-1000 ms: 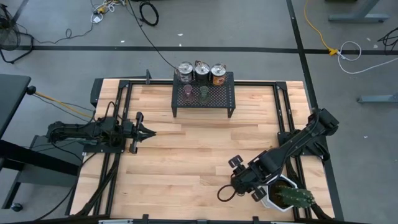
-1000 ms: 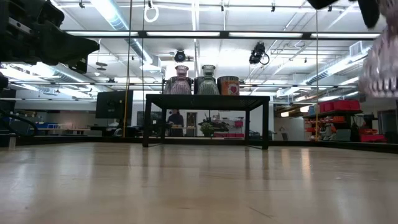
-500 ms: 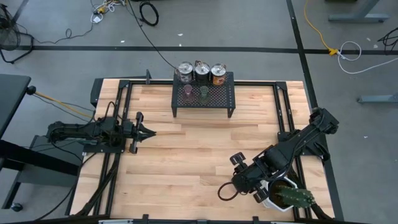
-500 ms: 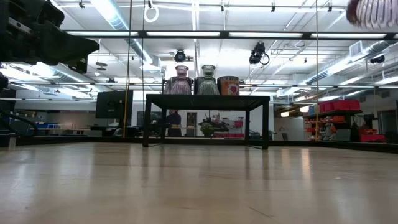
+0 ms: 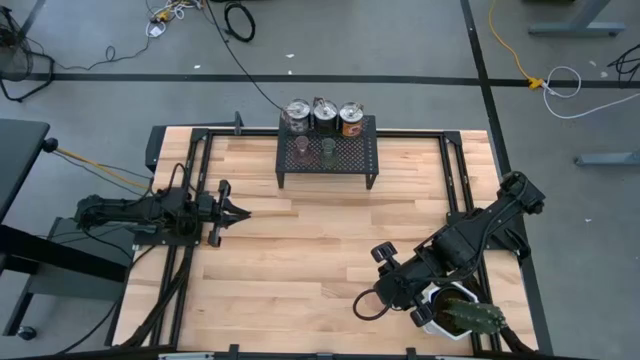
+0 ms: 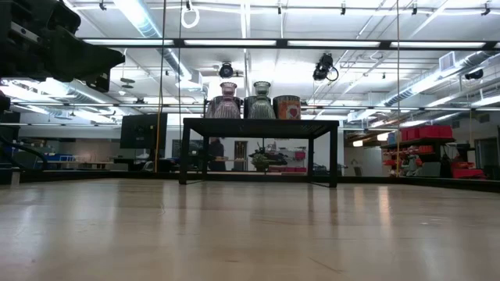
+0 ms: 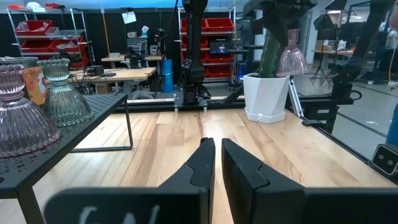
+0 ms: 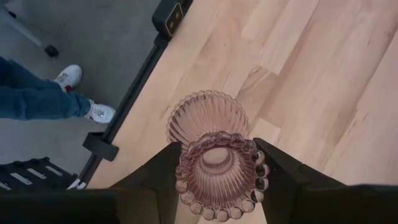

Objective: Pick & Place candle stick holders
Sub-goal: Put the pink vase candle holder on the shelf

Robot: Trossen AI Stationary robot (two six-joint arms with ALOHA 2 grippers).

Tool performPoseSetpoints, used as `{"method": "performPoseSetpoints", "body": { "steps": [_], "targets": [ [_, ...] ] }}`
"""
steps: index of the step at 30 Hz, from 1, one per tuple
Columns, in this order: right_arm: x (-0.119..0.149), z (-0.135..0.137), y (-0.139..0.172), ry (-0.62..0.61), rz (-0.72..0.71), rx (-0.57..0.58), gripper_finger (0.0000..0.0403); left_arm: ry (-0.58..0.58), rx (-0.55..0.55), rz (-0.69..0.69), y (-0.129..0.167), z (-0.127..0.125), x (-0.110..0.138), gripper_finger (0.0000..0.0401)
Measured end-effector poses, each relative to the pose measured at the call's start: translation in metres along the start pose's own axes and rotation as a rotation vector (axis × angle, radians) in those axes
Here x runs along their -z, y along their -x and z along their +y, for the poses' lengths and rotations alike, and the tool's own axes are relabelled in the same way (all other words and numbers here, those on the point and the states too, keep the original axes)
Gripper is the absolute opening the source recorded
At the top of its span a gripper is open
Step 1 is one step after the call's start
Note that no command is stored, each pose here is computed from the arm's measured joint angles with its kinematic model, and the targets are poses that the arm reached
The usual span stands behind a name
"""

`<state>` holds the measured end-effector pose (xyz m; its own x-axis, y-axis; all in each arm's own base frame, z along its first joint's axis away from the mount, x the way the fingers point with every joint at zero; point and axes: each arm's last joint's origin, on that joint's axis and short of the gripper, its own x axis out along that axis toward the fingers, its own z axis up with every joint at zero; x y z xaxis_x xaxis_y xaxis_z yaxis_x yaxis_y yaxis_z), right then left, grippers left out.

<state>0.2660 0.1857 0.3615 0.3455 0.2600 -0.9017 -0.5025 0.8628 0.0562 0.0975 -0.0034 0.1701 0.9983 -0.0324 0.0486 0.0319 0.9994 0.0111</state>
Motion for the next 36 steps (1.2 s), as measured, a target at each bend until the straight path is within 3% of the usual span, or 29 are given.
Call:
{"method": "performPoseSetpoints", "body": {
  "steps": [18, 36],
  "targets": [
    [0.001, -0.036, 0.002, -0.090, 0.017, 0.025, 0.0167, 0.000, 0.000, 0.000, 0.000, 0.000, 0.000, 0.0034],
    [0.017, -0.126, 0.016, -0.207, 0.042, 0.142, 0.0167, 0.000, 0.000, 0.000, 0.000, 0.000, 0.000, 0.0034]
  ]
}}
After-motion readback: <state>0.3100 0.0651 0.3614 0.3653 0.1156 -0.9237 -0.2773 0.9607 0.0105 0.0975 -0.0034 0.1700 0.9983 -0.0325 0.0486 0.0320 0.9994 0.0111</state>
